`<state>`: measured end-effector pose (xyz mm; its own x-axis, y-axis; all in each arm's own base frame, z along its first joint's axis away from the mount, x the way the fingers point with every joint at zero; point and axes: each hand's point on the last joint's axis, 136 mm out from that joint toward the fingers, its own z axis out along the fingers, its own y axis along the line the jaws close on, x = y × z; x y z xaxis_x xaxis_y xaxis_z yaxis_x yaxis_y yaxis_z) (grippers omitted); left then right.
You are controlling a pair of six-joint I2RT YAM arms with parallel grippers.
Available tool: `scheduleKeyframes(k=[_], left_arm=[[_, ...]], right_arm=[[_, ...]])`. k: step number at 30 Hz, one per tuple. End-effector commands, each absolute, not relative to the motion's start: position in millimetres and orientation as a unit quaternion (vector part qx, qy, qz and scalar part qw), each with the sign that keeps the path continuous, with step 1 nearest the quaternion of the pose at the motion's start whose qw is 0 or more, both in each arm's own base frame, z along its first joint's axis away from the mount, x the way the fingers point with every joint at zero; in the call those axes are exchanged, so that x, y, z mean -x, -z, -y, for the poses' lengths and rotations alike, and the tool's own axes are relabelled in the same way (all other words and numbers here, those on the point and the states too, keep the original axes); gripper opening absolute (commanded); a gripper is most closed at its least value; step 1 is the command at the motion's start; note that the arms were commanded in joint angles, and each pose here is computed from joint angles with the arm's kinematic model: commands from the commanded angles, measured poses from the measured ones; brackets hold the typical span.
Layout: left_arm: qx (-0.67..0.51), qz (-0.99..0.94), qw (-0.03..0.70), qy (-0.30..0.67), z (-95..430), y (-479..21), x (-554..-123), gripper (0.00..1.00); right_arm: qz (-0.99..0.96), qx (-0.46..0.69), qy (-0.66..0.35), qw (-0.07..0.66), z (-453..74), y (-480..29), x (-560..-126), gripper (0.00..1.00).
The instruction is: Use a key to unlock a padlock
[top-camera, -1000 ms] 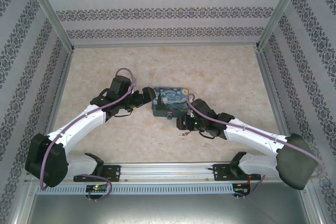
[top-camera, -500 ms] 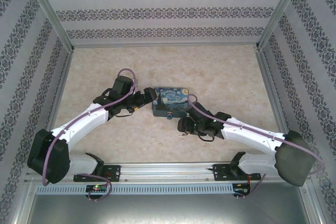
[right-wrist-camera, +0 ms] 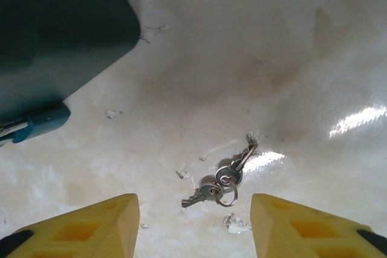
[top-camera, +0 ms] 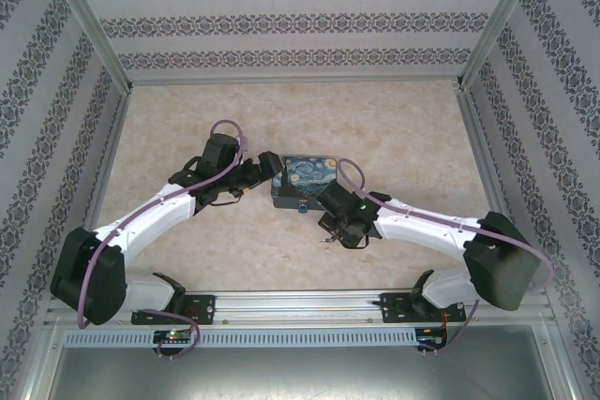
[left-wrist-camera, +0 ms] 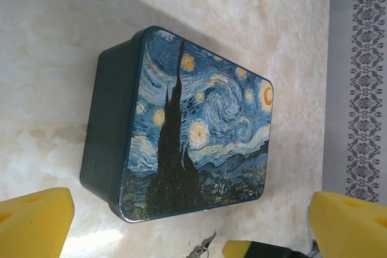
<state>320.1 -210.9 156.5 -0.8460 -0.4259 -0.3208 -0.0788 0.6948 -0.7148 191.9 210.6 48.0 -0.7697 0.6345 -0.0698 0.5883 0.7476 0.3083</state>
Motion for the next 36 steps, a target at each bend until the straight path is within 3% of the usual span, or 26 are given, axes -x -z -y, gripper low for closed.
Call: scheduleKeyframes(k=[1, 25, 36], left_arm=[[0.14, -0.877, 0.251, 0.385, 219, -166, -326, 0.99], [0.12, -0.878, 0.239, 0.397, 226, -160, -323, 0.99], [0.12, -0.878, 0.236, 0.399, 227, -158, -323, 0.99]], right_arm=[[-0.92, -0.373, -0.099, 0.066, -205, -45, -181, 0.51], [-0.917, -0.396, -0.042, 0.032, -214, -13, -177, 0.49], [-0.917, -0.398, -0.032, 0.016, -211, 2, -175, 0.3]])
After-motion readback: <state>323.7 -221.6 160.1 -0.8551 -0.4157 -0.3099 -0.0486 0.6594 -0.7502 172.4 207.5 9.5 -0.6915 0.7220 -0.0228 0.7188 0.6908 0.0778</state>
